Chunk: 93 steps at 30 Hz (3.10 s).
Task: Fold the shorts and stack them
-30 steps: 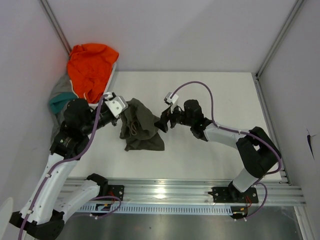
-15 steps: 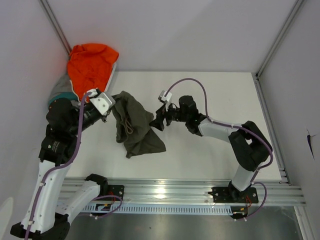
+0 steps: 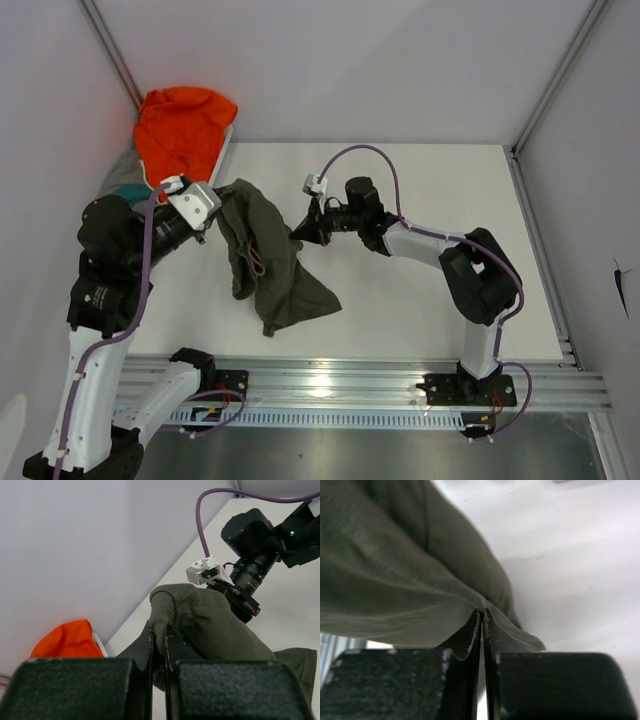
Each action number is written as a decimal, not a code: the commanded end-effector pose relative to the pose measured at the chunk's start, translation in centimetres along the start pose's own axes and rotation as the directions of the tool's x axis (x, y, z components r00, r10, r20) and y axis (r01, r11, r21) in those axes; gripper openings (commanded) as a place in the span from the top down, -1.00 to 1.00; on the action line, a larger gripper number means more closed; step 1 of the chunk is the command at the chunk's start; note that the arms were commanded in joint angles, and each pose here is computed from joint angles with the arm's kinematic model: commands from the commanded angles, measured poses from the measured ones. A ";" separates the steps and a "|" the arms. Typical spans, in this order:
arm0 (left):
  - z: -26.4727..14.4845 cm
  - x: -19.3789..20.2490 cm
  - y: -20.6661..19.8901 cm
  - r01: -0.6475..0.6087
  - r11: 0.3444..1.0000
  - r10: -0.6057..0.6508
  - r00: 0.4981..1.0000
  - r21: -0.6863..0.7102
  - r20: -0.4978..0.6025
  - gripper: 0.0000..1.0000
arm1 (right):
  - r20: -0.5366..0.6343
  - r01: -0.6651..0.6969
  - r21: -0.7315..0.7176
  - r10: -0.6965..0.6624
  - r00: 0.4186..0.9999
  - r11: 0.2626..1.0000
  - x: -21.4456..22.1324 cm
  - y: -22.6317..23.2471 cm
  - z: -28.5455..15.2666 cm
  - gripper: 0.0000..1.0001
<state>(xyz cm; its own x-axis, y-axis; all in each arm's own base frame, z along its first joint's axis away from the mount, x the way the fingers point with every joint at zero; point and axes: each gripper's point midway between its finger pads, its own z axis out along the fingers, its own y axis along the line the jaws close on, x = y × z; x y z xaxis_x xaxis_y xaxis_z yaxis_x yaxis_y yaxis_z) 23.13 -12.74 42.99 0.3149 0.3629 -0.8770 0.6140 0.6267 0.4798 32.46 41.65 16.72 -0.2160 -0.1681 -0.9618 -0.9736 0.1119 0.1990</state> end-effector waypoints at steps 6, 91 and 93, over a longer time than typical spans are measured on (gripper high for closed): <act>1.1 -0.8 5.6 -0.001 0.981 0.004 1.000 -0.194 0.014 0.99 | 0.052 -0.033 0.084 0.029 0.998 0.996 -2.6 1.5 -4.2 1.00; 0.4 15.8 9.5 0.029 0.886 -0.090 0.990 -0.463 -0.108 0.99 | -0.450 0.267 0.408 -0.062 0.891 0.873 15.1 10.8 0.9 1.00; 0.5 15.5 9.5 0.032 0.891 -0.090 0.990 -0.453 -0.107 0.99 | -0.431 0.262 0.449 -0.050 0.901 0.854 13.7 10.1 -0.1 1.00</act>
<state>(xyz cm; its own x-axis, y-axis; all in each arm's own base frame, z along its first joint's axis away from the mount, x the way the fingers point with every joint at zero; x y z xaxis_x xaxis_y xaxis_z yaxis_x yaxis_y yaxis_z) 34.31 -1.26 30.22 0.0875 0.3884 -0.9173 0.2413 0.8852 0.3978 17.70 39.84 2.58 -0.1844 -0.6376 -0.7480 -0.8958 0.4222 -0.1390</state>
